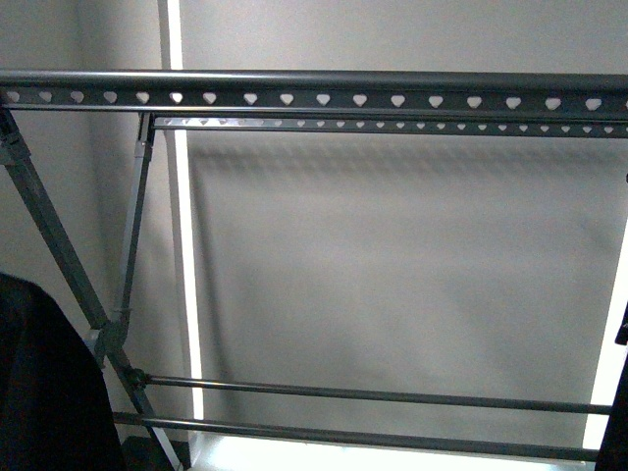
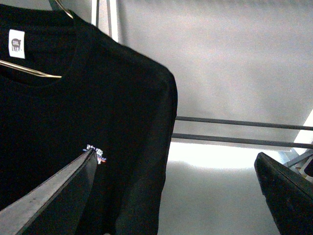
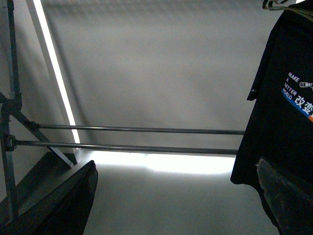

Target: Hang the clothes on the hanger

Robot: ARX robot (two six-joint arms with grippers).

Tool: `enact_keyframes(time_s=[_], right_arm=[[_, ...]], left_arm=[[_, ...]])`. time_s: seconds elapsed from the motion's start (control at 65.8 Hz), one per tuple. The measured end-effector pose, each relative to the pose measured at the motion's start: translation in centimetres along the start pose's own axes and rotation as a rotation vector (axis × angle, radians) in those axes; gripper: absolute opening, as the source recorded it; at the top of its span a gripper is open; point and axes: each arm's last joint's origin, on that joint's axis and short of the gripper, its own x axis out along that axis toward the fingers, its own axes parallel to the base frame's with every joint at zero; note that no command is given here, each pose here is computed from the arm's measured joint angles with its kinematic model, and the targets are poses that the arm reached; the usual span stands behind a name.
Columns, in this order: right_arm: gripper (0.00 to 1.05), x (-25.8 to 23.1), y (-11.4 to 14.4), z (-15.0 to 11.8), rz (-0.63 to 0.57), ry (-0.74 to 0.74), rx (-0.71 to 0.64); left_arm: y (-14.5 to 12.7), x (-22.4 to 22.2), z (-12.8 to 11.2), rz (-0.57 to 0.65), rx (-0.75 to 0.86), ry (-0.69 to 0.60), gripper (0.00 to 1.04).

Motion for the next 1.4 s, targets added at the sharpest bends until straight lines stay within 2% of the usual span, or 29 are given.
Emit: enact_keyframes(time_s=[0.334,0.41,0.471,0.532,0.608,0.669,0.714,0.775,0.82,0.896,1.018,1.14,1.291,1.398], right_arm=[[0.97,0.0,0.0,0.0,0.000,0.000,0.000],[0.97,0.0,0.0,0.0,0.000,0.000,0.000],[0.97,0.0,0.0,0.0,0.002,0.000,0.000],[0.97,0.0,0.0,0.0,0.000,0.000,0.000],[0.97,0.0,0.0,0.0,0.000,0.000,0.000],[0.97,0.0,0.0,0.0,0.001,0.000,0.000],[0.97,0.0,0.0,0.0,0.001,0.000,0.000],[0.97,0.0,0.0,0.0,0.000,0.000,0.000],[0.97,0.0,0.0,0.0,0.000,0.000,0.000],[0.97,0.0,0.0,0.0,0.000,0.000,0.000],[0.97,0.0,0.0,0.0,0.000,0.000,0.000],[0.97,0.0,0.0,0.0,0.000,0.000,0.000],[0.97,0.0,0.0,0.0,0.000,0.000,0.000],[0.97,0.0,0.0,0.0,0.000,0.000,0.000]], left_arm=[[0.0,0.0,0.0,-0.001,0.000,0.000,0.98],[-0.2,0.2,0.3,-0.111,0.002,-0.024,0.98],[-0.6,0.8,0.7,-0.123,0.014,-0.032,0.98],[-1.7,2.0,2.1,-0.066,0.045,-0.045,0.98],[-3.1,3.8,5.2,0.001,0.024,-0.102,0.98],[-3.9,5.6,7.4,0.062,-0.007,-0.097,0.98],[-4.5,7.7,9.2,0.145,-0.051,-0.056,0.98],[-5.1,10.1,10.5,0.196,-0.100,0.016,0.98],[-5.8,13.1,11.3,0.236,-0.186,0.117,0.98],[-6.4,16.8,12.0,0.269,-0.312,0.238,0.98],[-6.2,20.6,12.7,0.397,-0.539,0.332,0.98],[-5.1,22.7,13.6,0.551,-0.707,0.285,0.98],[-3.7,24.2,14.3,0.619,-0.823,0.238,0.98],[-2.8,25.0,13.8,0.649,-0.844,0.235,0.98]])
